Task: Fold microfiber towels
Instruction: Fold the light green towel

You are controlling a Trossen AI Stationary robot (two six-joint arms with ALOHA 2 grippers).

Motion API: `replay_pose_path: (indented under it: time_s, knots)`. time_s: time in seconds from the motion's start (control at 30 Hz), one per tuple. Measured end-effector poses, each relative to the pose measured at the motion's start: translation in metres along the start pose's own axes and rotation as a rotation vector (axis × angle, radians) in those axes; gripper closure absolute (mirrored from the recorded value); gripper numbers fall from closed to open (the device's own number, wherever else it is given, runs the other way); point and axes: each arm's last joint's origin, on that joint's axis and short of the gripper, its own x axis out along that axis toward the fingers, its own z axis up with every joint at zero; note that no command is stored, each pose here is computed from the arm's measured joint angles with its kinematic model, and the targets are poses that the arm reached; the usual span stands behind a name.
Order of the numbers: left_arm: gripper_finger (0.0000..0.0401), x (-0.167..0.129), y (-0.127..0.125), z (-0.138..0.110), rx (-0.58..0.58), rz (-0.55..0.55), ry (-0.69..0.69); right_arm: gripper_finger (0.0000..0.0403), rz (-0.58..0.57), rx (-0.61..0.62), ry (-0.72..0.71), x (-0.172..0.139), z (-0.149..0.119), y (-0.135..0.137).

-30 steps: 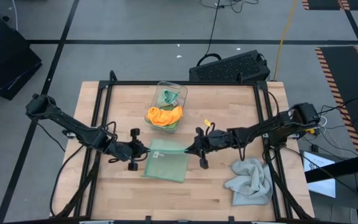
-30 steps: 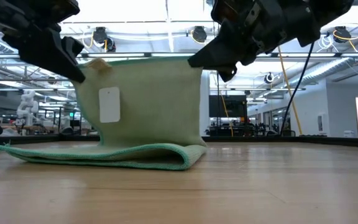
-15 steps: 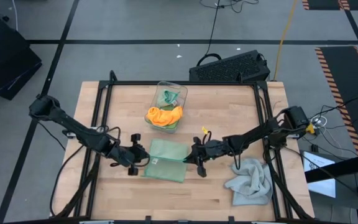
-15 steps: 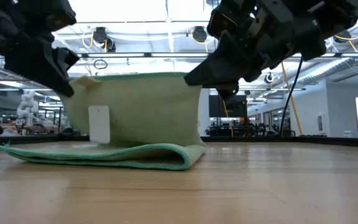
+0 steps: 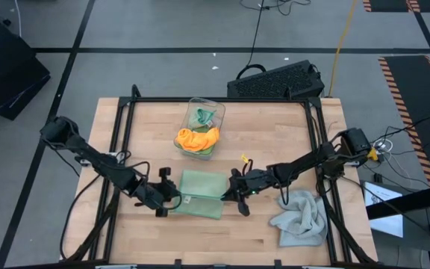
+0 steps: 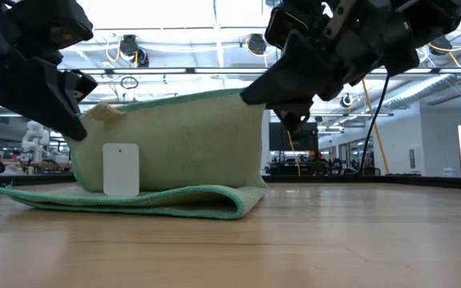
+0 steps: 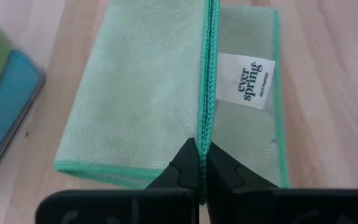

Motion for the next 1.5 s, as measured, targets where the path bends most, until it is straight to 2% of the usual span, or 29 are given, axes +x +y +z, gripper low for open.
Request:
replay_pose_path:
  time_s: [0.17, 0.3, 0.57, 0.7, 0.93, 1.07, 1.2, 1.4, 1.5]
  knots:
    - [0.039, 0.0, 0.002, -0.004, -0.015, 0.032, 0.038, 0.0401, -0.03, 0.018, 0.001, 0.009, -0.009, 0.001]
    - [0.0397, 0.001, 0.001, -0.004, 0.021, 0.01, 0.046, 0.0401, -0.023, 0.015, 0.028, 0.017, -0.016, 0.002]
    - [0.0385, 0.001, 0.0, -0.004, 0.008, -0.033, 0.054, 0.0398, 0.016, 0.007, 0.066, 0.027, -0.02, 0.005]
    - [0.039, 0.002, 0.0, -0.008, 0.008, -0.031, 0.085, 0.0374, 0.057, 0.005, 0.095, 0.027, -0.023, 0.008]
    - [0.0367, 0.002, -0.001, -0.006, -0.029, -0.039, 0.062, 0.0288, 0.058, -0.027, 0.078, 0.027, -0.024, 0.014]
    - [0.0351, 0.002, -0.005, 0.001, -0.057, -0.134, 0.017, 0.0258, 0.05, -0.033, 0.069, 0.027, -0.022, 0.012]
    - [0.0348, 0.0, -0.011, 0.008, -0.12, -0.257, -0.009, 0.0251, 0.017, -0.044, 0.053, 0.027, -0.02, 0.006]
    - [0.0346, 0.0, -0.013, 0.003, -0.136, -0.257, 0.03, 0.0255, 0.0, -0.068, 0.048, 0.027, -0.018, 0.001]
    - [0.0328, -0.001, -0.013, 0.006, -0.176, -0.266, 0.016, 0.0261, -0.056, -0.096, 0.048, 0.027, -0.018, -0.002]
